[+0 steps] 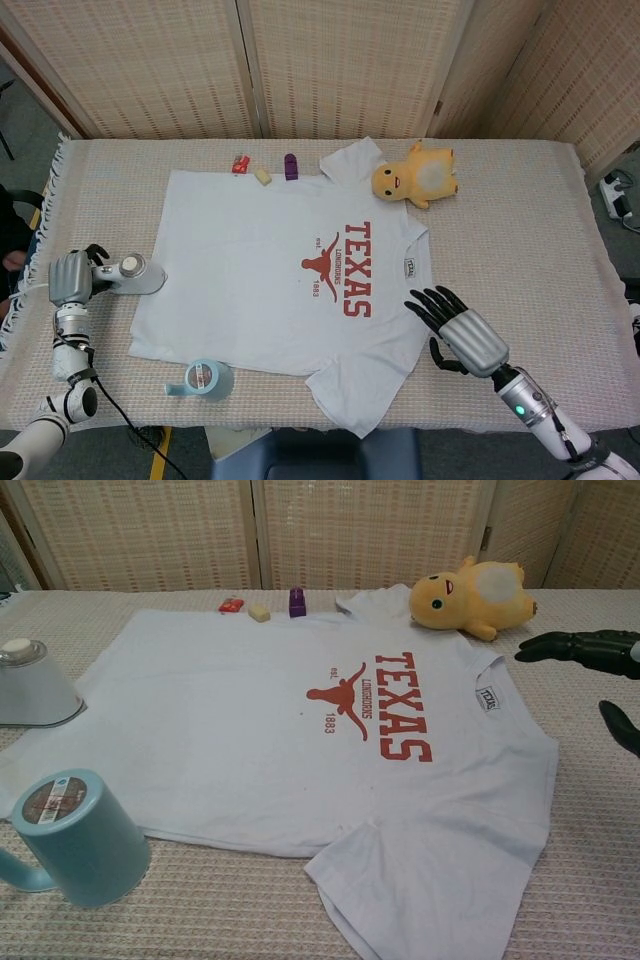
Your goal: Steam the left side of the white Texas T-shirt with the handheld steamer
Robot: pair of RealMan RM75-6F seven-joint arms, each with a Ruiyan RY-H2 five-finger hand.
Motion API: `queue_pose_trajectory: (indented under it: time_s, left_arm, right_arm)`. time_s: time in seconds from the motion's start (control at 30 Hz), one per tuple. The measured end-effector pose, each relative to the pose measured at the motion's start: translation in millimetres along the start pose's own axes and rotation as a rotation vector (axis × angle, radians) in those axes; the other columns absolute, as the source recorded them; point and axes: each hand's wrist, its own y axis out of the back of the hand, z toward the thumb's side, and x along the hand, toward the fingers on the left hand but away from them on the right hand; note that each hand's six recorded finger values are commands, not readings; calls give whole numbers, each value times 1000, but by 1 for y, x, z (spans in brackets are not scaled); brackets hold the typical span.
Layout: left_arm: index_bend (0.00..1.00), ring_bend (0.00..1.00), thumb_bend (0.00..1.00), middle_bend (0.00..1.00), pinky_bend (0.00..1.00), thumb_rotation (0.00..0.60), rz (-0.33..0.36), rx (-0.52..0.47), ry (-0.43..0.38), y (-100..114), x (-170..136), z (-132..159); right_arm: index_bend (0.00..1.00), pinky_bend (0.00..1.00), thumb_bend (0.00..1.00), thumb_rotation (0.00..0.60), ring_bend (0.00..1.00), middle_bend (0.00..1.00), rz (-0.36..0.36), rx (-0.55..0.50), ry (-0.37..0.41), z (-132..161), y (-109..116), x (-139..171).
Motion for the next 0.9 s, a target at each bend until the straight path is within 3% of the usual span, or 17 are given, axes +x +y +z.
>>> queue_pose_trajectory:
  time_s: [0.1, 0.4, 0.47, 0.63, 0.77, 0.9]
  left_arm:
    - [0, 0, 72, 0, 155, 600, 7, -16, -6, 6, -1, 0]
    - [2, 0, 81, 8, 134, 600, -18, -15, -34, 25, -13, -6]
    - [25, 5, 115, 56, 143, 600, -33, -2, -45, 34, -18, -11]
    - [139, 70, 143, 158, 157, 600, -61, 24, -54, 57, -36, -27]
    - [204, 114, 145, 211, 169, 600, -66, 39, -38, 72, -60, -50]
    - [231, 139, 146, 239, 180, 600, -20, 44, -57, 81, -75, -58]
  right_arm:
    - [0, 0, 775, 352, 0, 0, -18, 9, -16, -6, 8, 2]
    - [0, 0, 769, 354, 0, 0, -17, 31, -70, -23, 17, 12]
    - [0, 0, 722, 355, 0, 0, -14, 29, -100, -31, 17, 15]
    - [0, 0, 321, 370, 0, 36, -40, -1, -191, -51, 22, 27]
    - [0, 91, 209, 370, 4, 97, -88, -9, -235, -60, 29, 37]
    - [0, 127, 202, 407, 14, 112, -143, -25, -286, -68, 35, 53]
